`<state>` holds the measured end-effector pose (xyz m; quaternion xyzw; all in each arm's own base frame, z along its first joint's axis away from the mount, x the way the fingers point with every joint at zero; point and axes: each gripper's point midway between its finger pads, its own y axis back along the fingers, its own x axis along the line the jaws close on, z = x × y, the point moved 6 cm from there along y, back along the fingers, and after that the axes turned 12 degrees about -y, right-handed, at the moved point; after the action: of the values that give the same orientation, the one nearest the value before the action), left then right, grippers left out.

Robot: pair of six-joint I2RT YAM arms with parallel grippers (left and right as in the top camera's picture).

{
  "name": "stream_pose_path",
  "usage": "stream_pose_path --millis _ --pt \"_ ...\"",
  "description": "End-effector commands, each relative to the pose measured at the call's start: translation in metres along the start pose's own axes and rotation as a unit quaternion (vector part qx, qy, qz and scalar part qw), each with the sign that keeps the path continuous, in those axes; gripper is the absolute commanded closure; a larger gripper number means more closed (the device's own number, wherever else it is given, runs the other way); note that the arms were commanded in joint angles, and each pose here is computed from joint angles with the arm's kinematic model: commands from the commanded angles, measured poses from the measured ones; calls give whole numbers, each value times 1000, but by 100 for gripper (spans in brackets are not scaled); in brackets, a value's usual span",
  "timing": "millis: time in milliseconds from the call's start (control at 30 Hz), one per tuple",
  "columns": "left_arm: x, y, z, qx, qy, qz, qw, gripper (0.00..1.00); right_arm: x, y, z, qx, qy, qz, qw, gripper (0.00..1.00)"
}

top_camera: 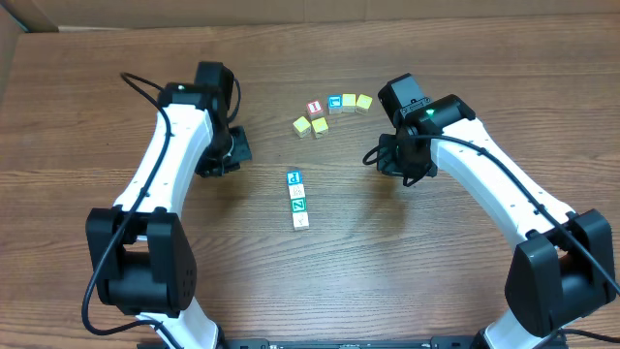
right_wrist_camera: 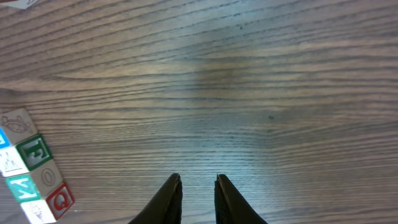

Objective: Flip 4 blocks

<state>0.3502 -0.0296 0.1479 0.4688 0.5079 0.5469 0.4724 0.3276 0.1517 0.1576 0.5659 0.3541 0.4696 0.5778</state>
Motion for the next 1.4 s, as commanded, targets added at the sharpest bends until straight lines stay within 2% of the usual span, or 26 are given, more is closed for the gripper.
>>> stream_pose_path --millis 0,267,400,733,867,1167,1233,1367 --pt "-8 -24 -13 27 -18 -2 999 96 -5 -4 -1 -7 14 -16 1000 79" --pt "-14 -55 -24 31 -32 -20 999 96 -6 -6 0 -13 14 -20 1000 78" --pt "-32 -58 -18 8 -77 -86 993 96 -4 -6 2 -18 14 -15 1000 75" --pt "-61 -59 -16 -26 -116 -85 989 96 -4 -6 3 -20 14 -13 1000 75" --pt "-61 -59 -15 -30 -90 -68 993 96 -4 -6 3 -20 14 -13 1000 75" --pt "-60 -71 -24 -21 -79 -67 994 96 -2 -5 4 -24 14 -9 1000 76" --pt "-60 -77 -24 -30 -77 -69 994 96 -2 -5 5 -26 13 -8 1000 80" --pt "-63 -80 -17 -52 -65 -76 994 96 -1 -5 6 -27 13 -7 1000 80"
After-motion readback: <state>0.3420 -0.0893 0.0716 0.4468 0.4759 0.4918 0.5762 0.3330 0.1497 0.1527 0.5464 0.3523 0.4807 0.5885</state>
